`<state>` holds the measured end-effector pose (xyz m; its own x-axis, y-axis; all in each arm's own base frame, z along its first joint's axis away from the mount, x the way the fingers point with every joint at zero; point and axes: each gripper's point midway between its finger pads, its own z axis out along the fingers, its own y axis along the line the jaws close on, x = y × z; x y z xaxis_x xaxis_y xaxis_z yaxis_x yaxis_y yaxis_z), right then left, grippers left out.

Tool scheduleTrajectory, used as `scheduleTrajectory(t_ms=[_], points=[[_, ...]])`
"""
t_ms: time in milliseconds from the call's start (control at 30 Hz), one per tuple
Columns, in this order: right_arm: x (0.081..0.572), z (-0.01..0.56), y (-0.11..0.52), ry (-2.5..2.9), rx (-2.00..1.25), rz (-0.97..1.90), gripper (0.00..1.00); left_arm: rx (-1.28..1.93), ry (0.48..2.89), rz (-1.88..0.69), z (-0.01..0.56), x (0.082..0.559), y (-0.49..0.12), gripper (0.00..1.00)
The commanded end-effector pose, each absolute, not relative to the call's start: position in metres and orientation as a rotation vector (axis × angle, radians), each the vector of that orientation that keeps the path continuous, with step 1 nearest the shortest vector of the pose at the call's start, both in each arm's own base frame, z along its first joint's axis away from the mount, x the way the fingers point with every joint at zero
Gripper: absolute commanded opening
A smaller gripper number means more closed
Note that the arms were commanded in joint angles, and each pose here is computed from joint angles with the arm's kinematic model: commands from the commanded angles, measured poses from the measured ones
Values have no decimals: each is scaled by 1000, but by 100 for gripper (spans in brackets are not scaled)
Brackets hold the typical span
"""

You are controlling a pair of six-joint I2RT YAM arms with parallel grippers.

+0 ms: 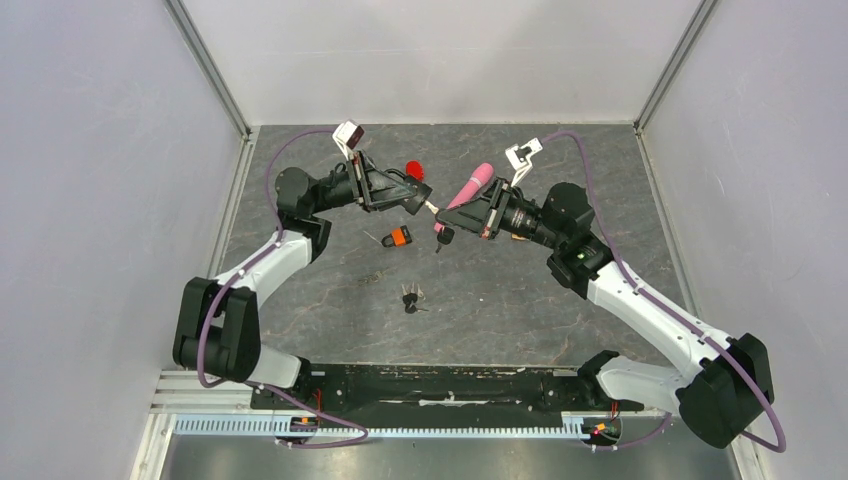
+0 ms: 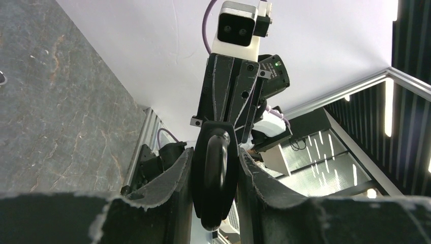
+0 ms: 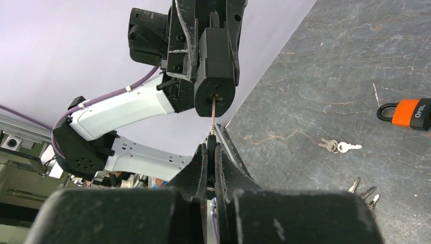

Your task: Unlock with the key

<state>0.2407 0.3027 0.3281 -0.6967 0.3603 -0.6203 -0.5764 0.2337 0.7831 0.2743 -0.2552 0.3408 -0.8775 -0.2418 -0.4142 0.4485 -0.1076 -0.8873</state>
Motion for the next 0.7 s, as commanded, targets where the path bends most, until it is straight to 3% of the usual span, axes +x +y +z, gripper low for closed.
scheduleTrajectory(t_ms=[0,400,667], points=[[227,372,310,1618,-285,1635,0,274,1671,-1927,348,273,-256,2],[226,363,314,1638,-276,1654,0,300,1677,-1910,349,268,-256,2],[239,359,304,1633,-226,1630,0,353,1569,-2056,370,246,-251,2]])
